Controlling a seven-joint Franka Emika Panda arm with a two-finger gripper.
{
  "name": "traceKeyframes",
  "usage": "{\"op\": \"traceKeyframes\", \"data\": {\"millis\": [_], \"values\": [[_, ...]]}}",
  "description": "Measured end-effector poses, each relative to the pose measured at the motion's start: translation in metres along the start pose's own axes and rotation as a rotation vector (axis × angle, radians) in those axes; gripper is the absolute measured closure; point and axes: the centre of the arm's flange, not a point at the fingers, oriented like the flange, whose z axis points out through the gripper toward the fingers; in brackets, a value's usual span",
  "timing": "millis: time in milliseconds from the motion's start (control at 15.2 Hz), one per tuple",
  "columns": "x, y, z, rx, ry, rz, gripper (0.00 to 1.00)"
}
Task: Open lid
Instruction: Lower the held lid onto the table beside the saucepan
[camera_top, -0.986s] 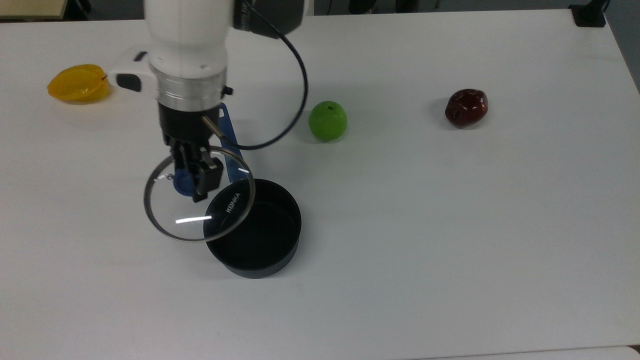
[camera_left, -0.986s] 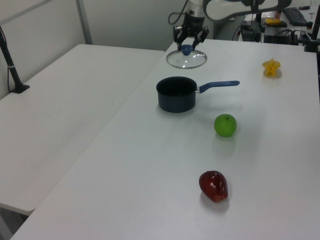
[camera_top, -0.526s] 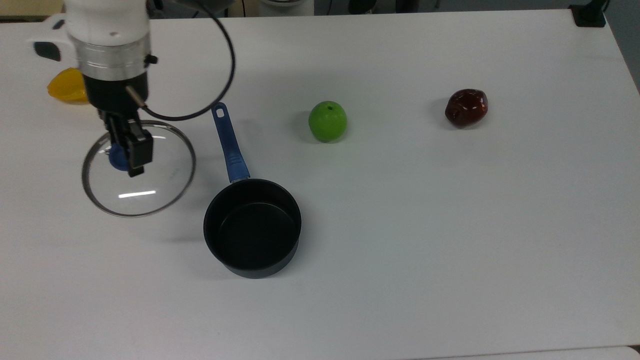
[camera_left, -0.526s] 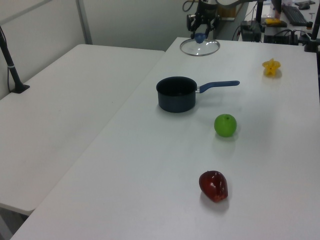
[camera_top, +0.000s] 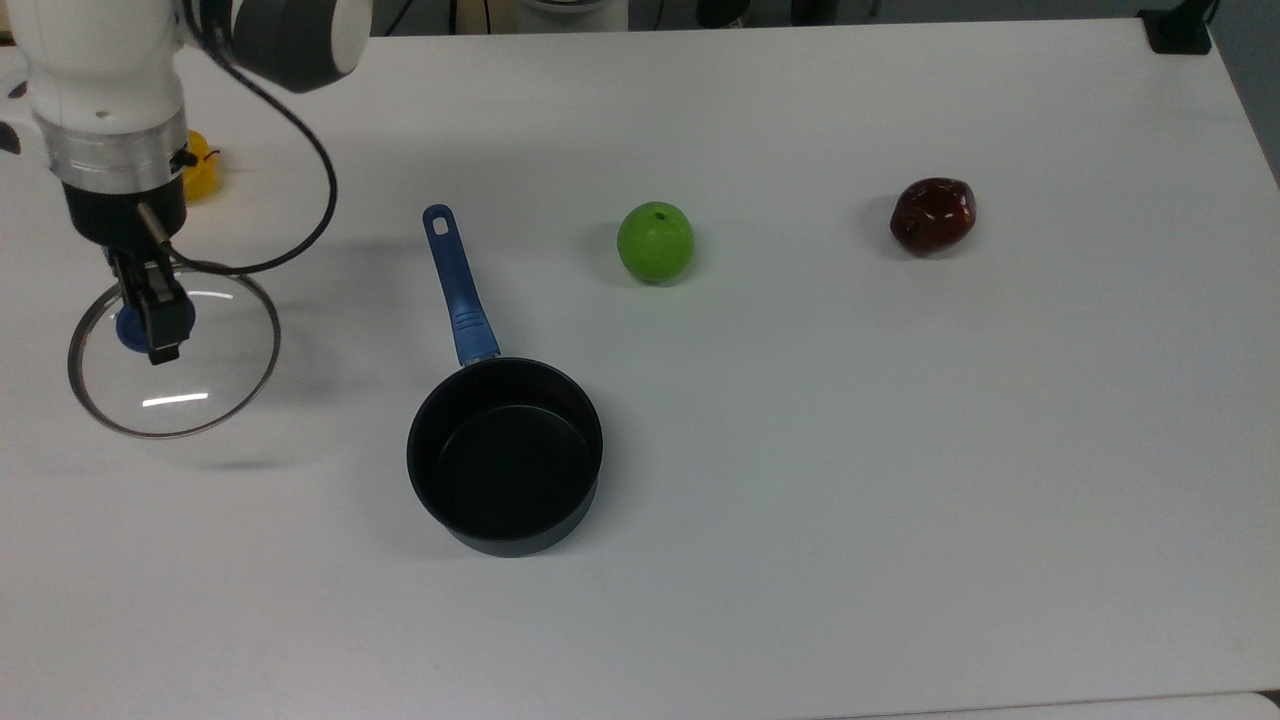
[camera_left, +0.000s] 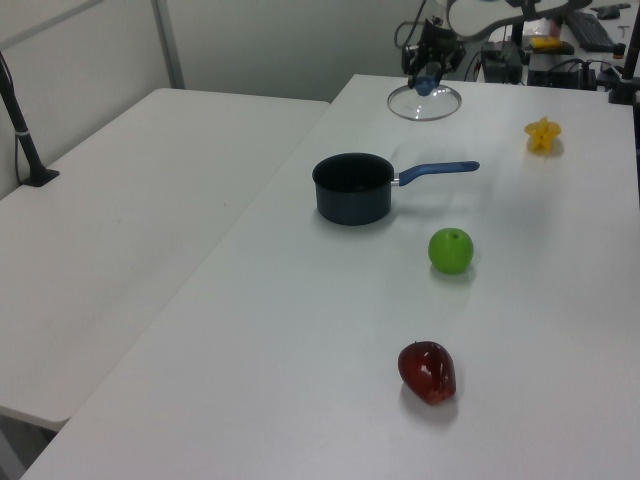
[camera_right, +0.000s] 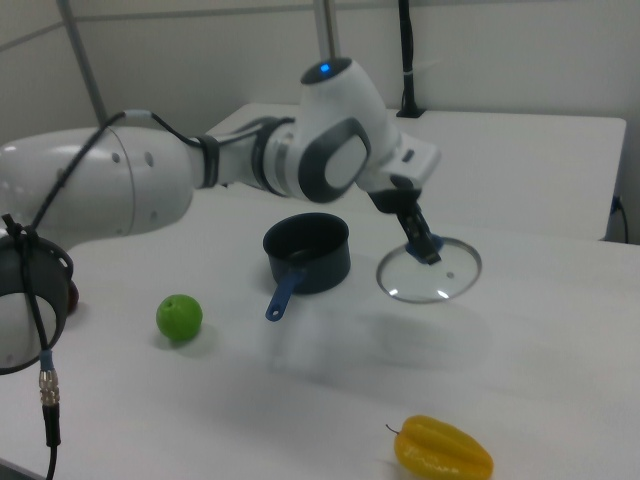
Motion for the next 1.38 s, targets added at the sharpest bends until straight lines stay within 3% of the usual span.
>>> {"op": "traceKeyframes", "data": {"millis": [526,855,1381], "values": [[0.005,0.043,0.086,-0.005,0.011,0.051,0.4],[0.0,0.045,0.108,0.02,0.01,0.073,0.4],[-0.006,0.047,0.119,0.012,-0.004,0.073,0.39]]}}
